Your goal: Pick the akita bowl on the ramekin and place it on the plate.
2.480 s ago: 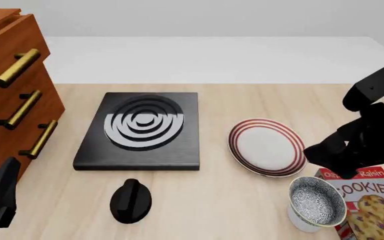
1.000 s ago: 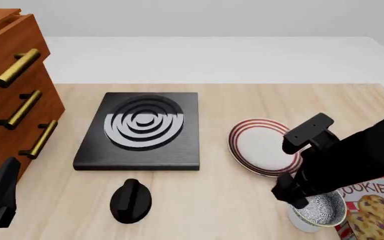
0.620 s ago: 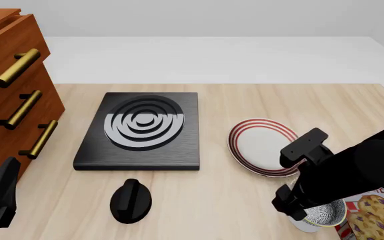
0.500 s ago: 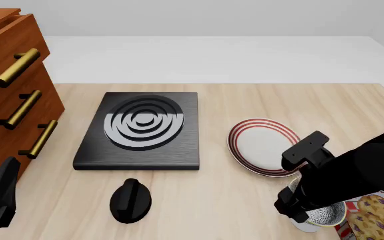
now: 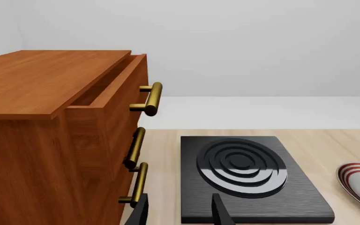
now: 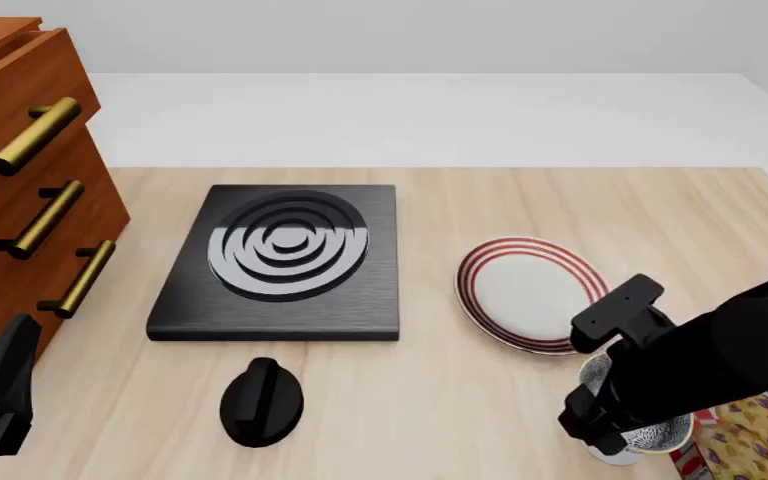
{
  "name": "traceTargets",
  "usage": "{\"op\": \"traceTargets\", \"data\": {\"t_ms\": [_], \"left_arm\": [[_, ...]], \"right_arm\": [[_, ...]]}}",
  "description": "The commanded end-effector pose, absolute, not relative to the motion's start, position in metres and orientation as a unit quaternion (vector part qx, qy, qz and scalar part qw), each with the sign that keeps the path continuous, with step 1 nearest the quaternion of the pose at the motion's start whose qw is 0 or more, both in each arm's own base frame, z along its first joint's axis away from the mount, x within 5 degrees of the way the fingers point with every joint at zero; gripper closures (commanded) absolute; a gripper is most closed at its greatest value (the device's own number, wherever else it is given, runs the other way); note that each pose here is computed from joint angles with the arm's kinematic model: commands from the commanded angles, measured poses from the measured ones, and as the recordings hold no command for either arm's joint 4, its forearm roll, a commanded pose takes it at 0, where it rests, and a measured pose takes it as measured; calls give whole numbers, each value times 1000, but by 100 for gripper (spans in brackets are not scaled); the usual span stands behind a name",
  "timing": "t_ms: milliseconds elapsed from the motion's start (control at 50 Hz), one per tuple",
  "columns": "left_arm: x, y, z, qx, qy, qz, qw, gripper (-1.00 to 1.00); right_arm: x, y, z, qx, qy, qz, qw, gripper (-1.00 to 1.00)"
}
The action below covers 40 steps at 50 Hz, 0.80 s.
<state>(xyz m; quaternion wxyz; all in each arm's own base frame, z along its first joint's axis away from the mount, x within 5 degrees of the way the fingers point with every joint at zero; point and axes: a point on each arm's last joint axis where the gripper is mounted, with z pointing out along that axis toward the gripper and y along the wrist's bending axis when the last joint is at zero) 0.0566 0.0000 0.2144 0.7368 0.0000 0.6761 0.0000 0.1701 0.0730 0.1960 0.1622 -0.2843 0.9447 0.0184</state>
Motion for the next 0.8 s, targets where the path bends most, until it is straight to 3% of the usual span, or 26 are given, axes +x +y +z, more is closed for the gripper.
{"op": "traceTargets", "data": {"t_ms": [20,460,480,800], "left_arm": [[57,0,214,0,676,0,737,-100],[57,0,214,0,676,0,737,-100],[57,0,214,0,676,0,737,-100],[57,0,214,0,676,0,737,-100]], "right_arm": [[172,71,191,-281,946,17,162,-100],[166,83,177,-280,947,27,153,-100],[165,83,176,-281,947,27,152,100],[163,77,192,-279,946,25,161,100]]}}
